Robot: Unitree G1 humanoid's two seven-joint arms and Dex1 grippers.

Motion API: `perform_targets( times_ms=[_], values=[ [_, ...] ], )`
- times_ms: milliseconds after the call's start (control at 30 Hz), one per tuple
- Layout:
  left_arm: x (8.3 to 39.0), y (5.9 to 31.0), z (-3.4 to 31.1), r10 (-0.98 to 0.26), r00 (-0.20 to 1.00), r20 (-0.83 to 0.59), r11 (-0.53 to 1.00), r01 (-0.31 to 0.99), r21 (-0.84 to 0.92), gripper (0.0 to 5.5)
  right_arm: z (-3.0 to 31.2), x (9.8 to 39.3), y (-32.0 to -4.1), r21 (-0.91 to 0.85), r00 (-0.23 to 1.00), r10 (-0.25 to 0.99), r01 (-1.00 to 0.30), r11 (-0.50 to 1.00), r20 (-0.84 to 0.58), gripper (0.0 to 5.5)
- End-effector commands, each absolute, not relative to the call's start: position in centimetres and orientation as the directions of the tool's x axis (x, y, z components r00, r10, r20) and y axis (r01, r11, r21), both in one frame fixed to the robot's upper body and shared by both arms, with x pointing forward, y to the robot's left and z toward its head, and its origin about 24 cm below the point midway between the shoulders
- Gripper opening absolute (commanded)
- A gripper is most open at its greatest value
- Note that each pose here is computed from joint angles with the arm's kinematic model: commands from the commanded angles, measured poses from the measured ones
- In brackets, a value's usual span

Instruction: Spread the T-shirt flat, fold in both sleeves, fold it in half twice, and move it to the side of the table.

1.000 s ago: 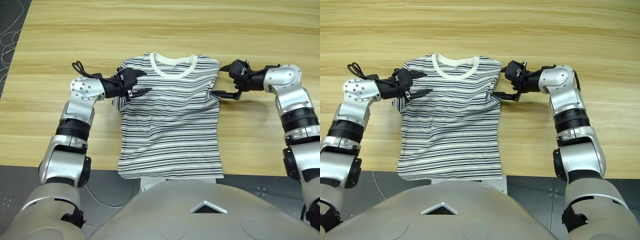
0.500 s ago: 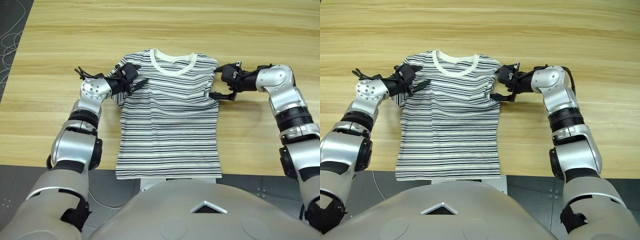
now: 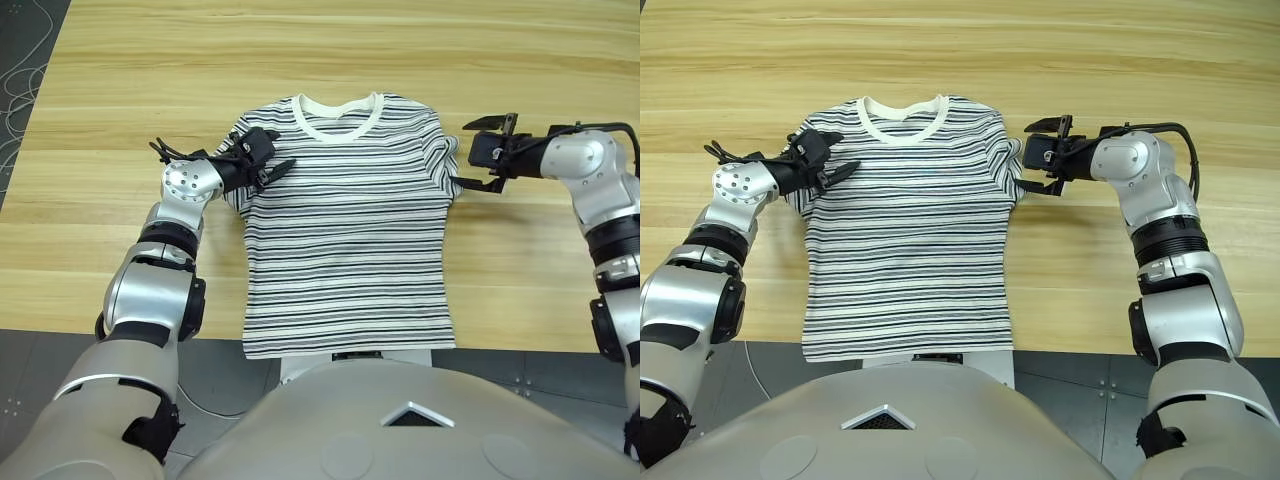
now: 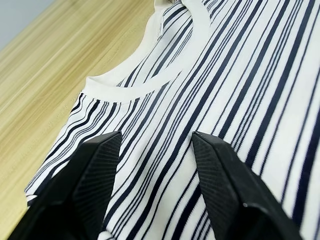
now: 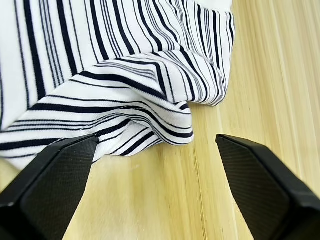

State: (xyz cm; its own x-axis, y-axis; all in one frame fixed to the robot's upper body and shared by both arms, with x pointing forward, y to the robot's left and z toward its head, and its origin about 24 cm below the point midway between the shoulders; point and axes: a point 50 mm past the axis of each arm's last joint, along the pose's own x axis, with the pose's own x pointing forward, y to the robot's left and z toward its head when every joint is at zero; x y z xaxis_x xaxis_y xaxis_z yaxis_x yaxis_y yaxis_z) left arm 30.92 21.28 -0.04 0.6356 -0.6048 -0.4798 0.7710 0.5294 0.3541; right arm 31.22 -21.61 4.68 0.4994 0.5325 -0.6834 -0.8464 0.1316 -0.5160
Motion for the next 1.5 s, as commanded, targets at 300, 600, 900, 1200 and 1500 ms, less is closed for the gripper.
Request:
perform_targets(
  times_ms=[300,600,900,1200,1500],
  values=[
    [29.4,22.3,-2.3,-0.546,0.576,-0.609,0.526,0.801,0.286,2.62,3.4,28.6,-24.6,-0.435,0.448,0.456,-0.889,0.140,-0.769,4.37],
    [29.9,22.0,-1.7,-0.566,0.588,-0.578,0.536,0.795,0.283,2.62,6.0,30.9,-21.3,-0.597,0.563,0.562,-0.788,0.146,-0.606,4.37],
    [31.4,21.1,0.9,-0.646,0.602,-0.469,0.495,0.798,0.344,2.62,8.3,32.1,-19.8,-0.650,0.590,0.596,-0.746,0.145,-0.545,4.37],
    [34.2,23.8,7.0,-0.715,0.670,-0.203,0.680,0.733,0.024,2.62,7.7,31.4,-22.5,-0.678,0.687,0.535,-0.688,0.260,-0.492,4.37],
    [31.2,31.1,7.4,-0.567,0.761,-0.316,0.810,0.444,-0.384,2.62,5.7,29.8,-24.2,-0.660,0.733,0.481,-0.664,0.352,-0.481,4.37]
  ],
)
